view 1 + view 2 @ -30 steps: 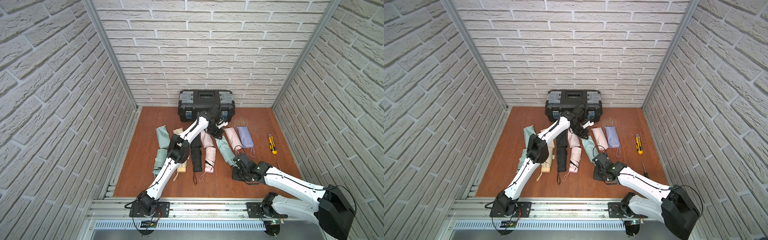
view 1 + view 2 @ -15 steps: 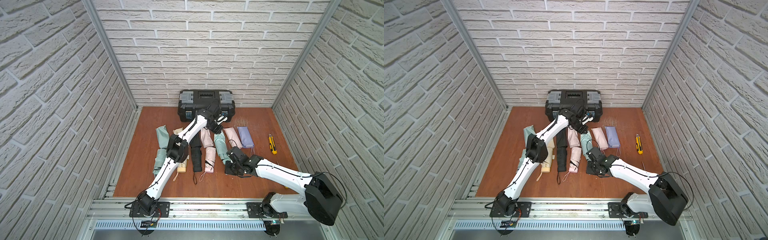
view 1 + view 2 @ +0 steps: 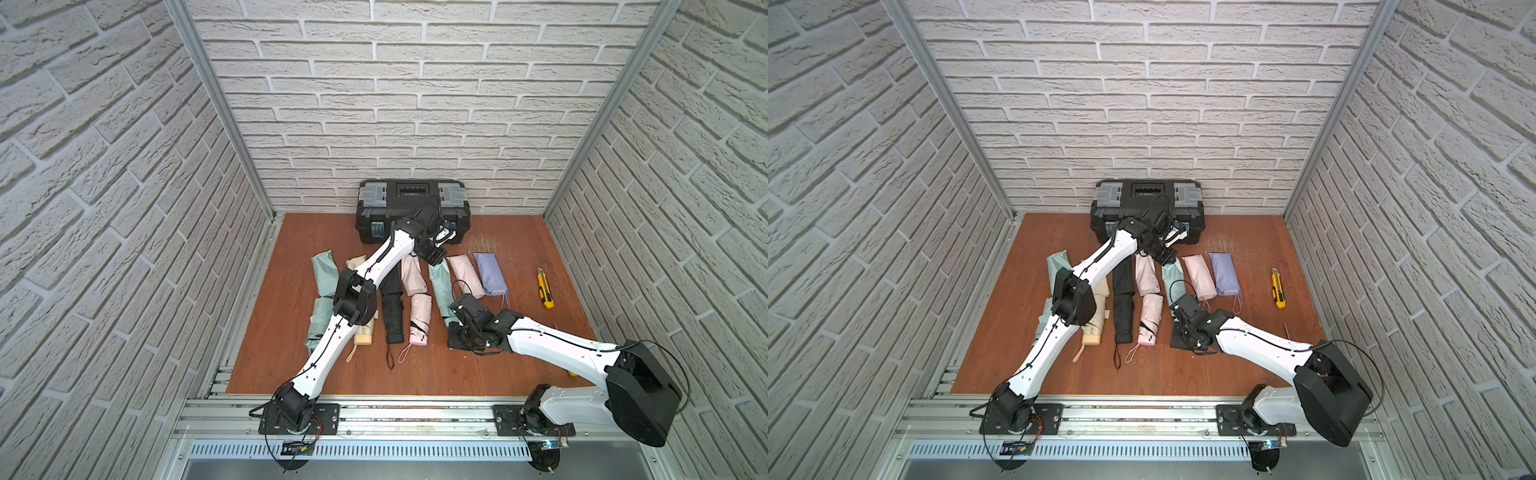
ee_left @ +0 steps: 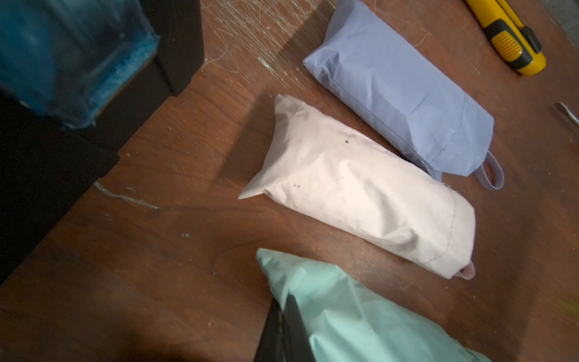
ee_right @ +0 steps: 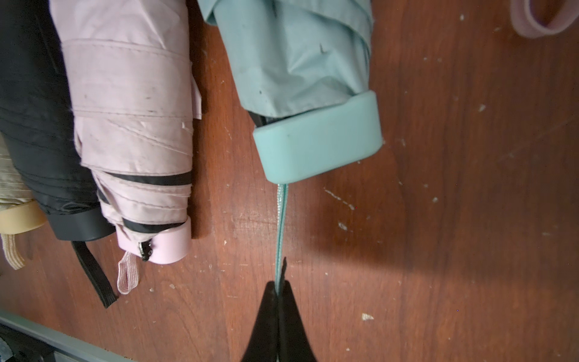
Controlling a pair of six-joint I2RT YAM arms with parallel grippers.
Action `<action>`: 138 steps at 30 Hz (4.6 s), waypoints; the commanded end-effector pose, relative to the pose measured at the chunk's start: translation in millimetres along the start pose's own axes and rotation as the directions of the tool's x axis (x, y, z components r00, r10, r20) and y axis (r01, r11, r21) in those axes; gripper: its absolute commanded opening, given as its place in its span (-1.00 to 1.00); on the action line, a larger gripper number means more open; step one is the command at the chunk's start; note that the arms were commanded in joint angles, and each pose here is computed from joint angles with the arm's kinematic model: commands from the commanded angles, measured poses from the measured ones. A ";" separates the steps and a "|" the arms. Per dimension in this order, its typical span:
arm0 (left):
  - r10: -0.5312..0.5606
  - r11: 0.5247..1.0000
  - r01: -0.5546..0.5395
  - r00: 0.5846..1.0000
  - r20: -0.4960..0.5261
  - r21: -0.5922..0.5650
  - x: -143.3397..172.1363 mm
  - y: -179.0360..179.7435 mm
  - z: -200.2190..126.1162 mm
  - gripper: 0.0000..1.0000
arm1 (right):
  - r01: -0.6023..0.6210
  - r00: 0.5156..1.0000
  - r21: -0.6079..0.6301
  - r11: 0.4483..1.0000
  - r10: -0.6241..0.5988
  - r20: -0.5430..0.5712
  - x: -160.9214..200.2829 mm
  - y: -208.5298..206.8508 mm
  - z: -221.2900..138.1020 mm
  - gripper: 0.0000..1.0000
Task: Take umbrellas out of sleeves
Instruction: Take out the umbrella from the umbrella sleeve, then adjust the umbrella at the center of the board.
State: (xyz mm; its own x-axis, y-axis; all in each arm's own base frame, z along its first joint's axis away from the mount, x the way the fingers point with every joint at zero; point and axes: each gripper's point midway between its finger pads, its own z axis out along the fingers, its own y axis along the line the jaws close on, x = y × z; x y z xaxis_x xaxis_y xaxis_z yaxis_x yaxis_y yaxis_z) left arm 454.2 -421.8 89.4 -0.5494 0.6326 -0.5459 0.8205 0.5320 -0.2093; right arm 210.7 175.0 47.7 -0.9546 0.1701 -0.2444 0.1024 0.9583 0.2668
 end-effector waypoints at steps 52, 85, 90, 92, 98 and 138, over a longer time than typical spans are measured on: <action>0.187 0.964 -0.176 0.981 0.042 -0.199 -21.8 36.1 -0.4 -1.00 | -0.082 0.997 0.026 0.996 0.082 -0.004 41.9 -37.3 -3.7 -0.94; 0.258 0.935 -0.233 0.964 0.060 -0.267 -41.9 21.5 -18.6 0.35 | -0.087 0.996 0.034 0.996 0.087 0.008 45.2 -38.4 -2.9 -0.94; 0.235 0.945 -0.204 0.967 0.096 -0.256 -51.9 4.6 -38.1 0.32 | -0.087 0.996 0.026 0.996 0.086 0.010 47.8 -37.2 -3.5 -0.94; 0.210 0.955 -0.178 0.971 0.116 -0.239 -54.3 -2.8 -47.5 0.31 | -0.083 0.997 0.021 0.996 0.082 0.013 48.9 -36.0 -4.2 -0.94; 0.181 0.969 -0.150 0.971 0.154 -0.194 -54.3 -26.5 -70.0 0.30 | -0.073 0.997 0.026 0.997 0.072 0.032 52.9 -36.5 -7.2 -0.94; 0.112 0.980 -0.086 0.983 0.143 -0.181 -26.3 -24.0 -102.3 0.30 | 0.097 0.995 -0.055 0.994 -0.097 -0.007 45.5 30.7 -3.7 -0.92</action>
State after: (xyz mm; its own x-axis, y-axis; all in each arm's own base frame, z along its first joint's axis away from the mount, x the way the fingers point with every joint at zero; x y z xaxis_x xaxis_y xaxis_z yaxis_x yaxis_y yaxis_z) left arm 431.8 -394.3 169.0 -0.4422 0.6321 -0.6364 0.8227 0.5684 -0.0072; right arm 166.4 208.8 42.9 -0.9685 0.0795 -0.2362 0.0085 0.9578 0.2874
